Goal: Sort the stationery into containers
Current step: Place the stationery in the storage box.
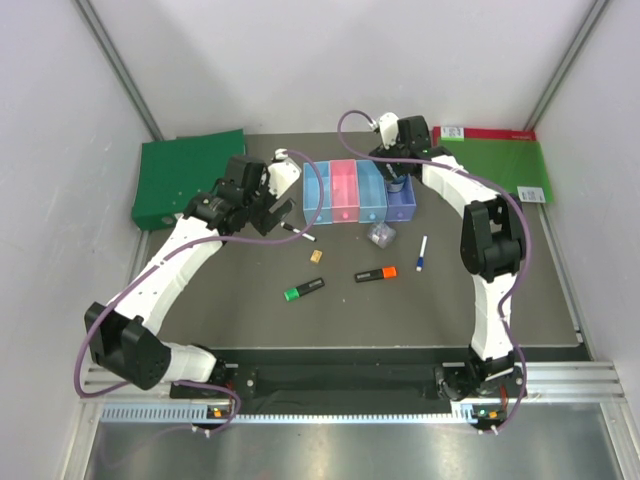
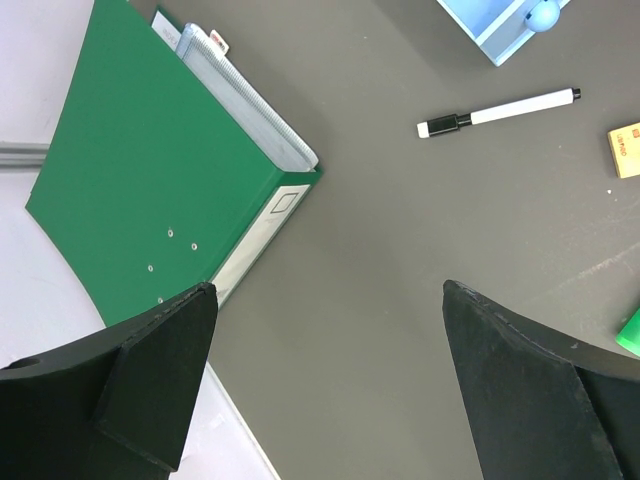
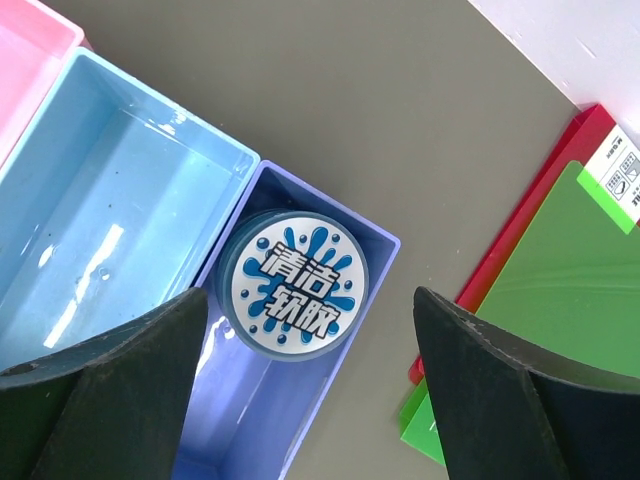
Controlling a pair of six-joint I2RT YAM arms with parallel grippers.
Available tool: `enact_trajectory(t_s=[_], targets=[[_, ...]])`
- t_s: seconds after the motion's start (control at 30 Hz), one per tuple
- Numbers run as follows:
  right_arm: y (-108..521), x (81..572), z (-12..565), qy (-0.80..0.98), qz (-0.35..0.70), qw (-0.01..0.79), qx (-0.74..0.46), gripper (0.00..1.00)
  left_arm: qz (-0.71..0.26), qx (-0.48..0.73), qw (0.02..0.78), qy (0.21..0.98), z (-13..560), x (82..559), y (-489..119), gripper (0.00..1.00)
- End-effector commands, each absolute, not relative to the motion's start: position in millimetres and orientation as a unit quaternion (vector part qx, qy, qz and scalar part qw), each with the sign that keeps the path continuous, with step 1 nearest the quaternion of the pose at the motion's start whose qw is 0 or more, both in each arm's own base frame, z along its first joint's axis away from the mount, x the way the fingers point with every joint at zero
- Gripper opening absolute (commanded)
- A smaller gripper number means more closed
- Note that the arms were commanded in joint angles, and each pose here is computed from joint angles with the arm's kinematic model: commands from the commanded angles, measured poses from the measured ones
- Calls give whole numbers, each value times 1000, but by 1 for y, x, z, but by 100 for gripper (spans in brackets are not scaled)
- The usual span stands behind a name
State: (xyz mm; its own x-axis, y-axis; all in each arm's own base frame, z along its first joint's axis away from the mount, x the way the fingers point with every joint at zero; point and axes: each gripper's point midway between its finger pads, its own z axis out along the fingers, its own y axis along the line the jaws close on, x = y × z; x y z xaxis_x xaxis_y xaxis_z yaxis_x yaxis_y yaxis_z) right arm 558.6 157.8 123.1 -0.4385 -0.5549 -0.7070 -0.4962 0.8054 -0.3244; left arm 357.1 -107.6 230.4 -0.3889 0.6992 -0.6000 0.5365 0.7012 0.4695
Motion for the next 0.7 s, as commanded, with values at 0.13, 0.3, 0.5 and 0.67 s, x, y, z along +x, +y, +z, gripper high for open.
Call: enact_trajectory(t_s=[0.13,0.3,0.5,0.67], targets=[[158,555,183,826,-47,480,-293,84,90,390,428,811,243,363,-117,99],[140,524,246,816,-66,506,-272,84,60,460,399,791,217,337,-122,99],[104,462,282,819,-102,500,-261,84,7,449,352,821,162,311,-140,99],[73,417,310,809,-145,509,-257,85,-86,371,322,867,132,317,-180,96]])
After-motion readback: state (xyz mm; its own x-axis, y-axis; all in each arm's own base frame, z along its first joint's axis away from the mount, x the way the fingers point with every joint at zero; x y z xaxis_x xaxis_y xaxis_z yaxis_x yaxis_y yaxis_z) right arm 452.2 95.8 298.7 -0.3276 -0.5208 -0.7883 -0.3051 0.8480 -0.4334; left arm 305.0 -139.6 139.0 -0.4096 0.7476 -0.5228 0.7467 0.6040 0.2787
